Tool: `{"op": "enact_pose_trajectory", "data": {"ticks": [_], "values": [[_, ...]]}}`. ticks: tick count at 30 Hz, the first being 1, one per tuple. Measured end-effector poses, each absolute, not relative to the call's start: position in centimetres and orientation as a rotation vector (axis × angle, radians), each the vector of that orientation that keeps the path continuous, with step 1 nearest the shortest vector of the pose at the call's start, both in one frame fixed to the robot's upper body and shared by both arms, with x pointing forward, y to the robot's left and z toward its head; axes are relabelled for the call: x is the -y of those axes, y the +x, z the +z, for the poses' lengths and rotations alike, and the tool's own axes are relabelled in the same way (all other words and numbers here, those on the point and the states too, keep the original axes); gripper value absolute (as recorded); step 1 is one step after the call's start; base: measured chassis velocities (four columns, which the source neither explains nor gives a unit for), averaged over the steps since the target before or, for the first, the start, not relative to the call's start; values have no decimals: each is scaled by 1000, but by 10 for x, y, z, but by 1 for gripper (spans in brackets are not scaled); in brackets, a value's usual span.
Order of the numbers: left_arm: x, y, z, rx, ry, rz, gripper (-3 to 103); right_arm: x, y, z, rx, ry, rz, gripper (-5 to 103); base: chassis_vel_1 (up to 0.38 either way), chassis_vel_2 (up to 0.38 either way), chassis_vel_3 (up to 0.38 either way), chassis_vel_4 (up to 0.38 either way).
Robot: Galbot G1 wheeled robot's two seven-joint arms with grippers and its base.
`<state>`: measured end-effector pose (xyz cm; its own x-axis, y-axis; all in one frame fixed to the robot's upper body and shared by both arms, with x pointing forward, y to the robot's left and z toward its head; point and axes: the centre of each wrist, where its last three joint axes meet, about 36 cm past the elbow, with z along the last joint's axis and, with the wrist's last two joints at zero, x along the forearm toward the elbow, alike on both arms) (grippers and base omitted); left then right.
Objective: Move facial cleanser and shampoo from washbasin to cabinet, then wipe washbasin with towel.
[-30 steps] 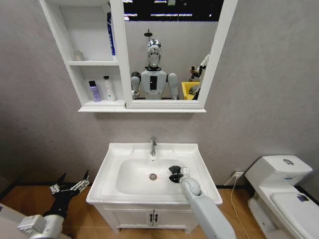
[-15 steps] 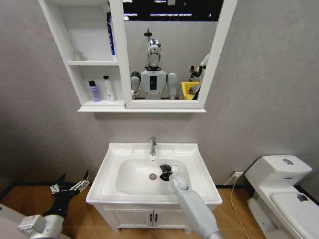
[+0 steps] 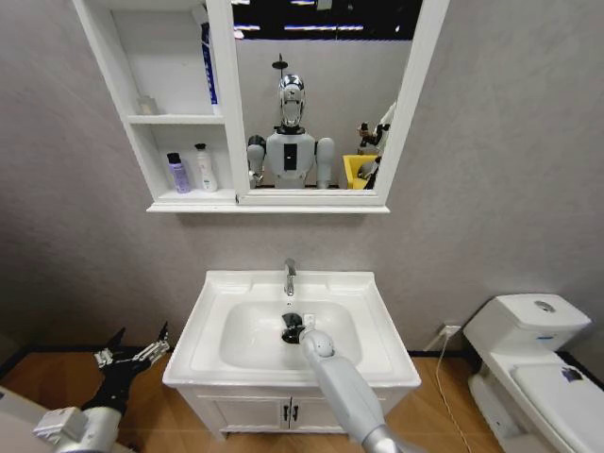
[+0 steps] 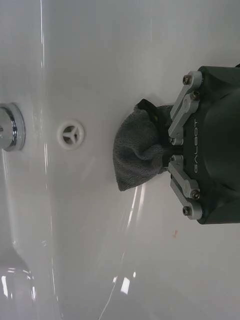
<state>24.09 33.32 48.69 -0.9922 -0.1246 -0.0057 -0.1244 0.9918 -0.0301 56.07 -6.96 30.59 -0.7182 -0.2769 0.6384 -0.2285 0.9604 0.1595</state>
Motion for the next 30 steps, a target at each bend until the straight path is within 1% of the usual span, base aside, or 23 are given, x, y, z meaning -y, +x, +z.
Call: {"op": "enact_pose_trajectory", "data": {"ticks": [4, 9, 12, 13, 15, 16, 20, 23, 28, 30], "values": [[-333, 241, 487, -3128, -196, -46, 100, 60, 560, 302, 2416, 453, -127, 3, 0, 0, 0, 0], [-333, 241, 487, -3128, -195, -46, 100, 64, 561, 299, 2415, 452, -127, 3, 0, 0, 0, 0], [-333, 241, 487, -3128, -195, -46, 100, 86, 561, 296, 2417, 395, -103, 3, 0, 0, 0, 0], [-333, 241, 487, -3128, -195, -46, 100, 86, 561, 296, 2417, 395, -103, 3, 0, 0, 0, 0], [-333, 241, 487, -3128, -196, -46, 100, 107, 558, 296, 2423, 342, -87, 3, 0, 0, 0, 0], [-333, 241, 487, -3128, -196, -46, 100, 107, 558, 296, 2423, 342, -87, 3, 0, 0, 0, 0], [-333, 241, 487, -3128, -196, -47, 100, 141, 554, 298, 2436, 288, -72, 3, 0, 0, 0, 0], [-333, 241, 487, -3128, -196, -46, 100, 149, 555, 300, 2440, 278, -75, 3, 0, 0, 0, 0], [-333, 241, 487, -3128, -196, -47, 100, 146, 558, 301, 2439, 292, -80, 3, 0, 0, 0, 0], [-333, 241, 487, -3128, -196, -46, 100, 134, 561, 299, 2435, 314, -79, 3, 0, 0, 0, 0]]}}
